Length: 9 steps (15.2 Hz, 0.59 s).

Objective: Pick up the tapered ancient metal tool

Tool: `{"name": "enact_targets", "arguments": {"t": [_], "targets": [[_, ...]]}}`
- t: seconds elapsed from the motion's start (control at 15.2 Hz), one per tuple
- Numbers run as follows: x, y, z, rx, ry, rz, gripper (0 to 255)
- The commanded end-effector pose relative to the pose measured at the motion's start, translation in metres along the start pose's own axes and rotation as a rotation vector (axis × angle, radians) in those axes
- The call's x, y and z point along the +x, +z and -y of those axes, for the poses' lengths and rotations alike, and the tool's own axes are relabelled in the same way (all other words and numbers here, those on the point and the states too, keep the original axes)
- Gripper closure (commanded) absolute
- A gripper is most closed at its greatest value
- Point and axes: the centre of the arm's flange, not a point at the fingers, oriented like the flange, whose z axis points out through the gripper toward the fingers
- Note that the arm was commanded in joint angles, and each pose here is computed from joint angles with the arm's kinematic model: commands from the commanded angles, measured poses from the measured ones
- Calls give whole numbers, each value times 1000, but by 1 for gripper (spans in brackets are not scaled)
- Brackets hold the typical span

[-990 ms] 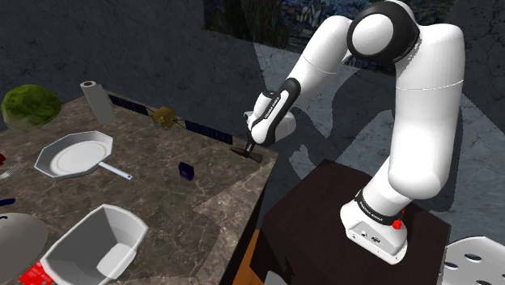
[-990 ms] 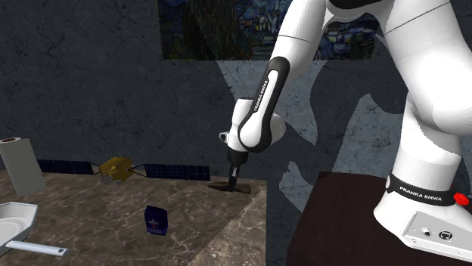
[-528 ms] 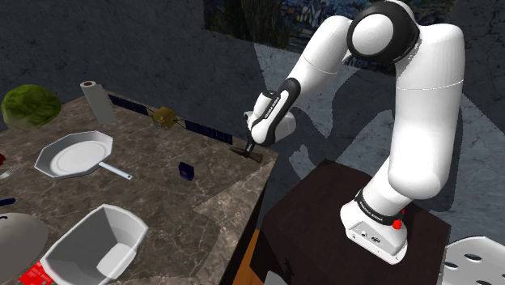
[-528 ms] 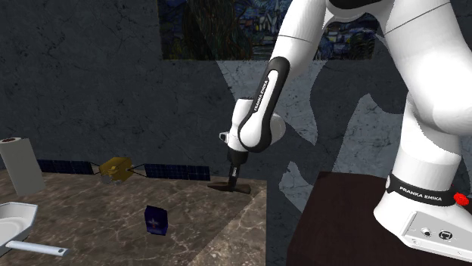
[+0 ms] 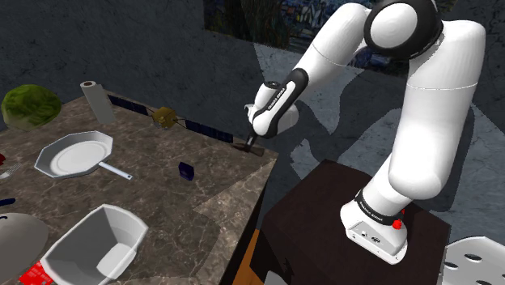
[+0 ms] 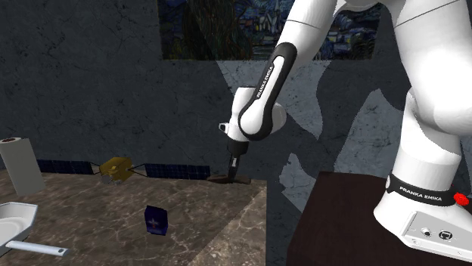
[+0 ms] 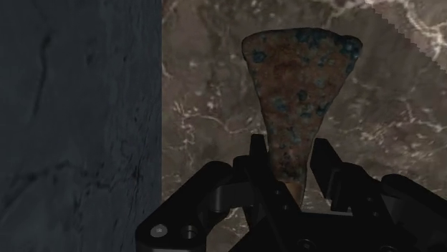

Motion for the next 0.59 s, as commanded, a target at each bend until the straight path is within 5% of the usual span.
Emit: {"name": "enact_targets", "arguments": {"t": [0.0, 0.53], "targets": [[1, -11, 1, 0, 0, 0, 255], [7, -43, 0, 0, 0, 0, 255]]}}
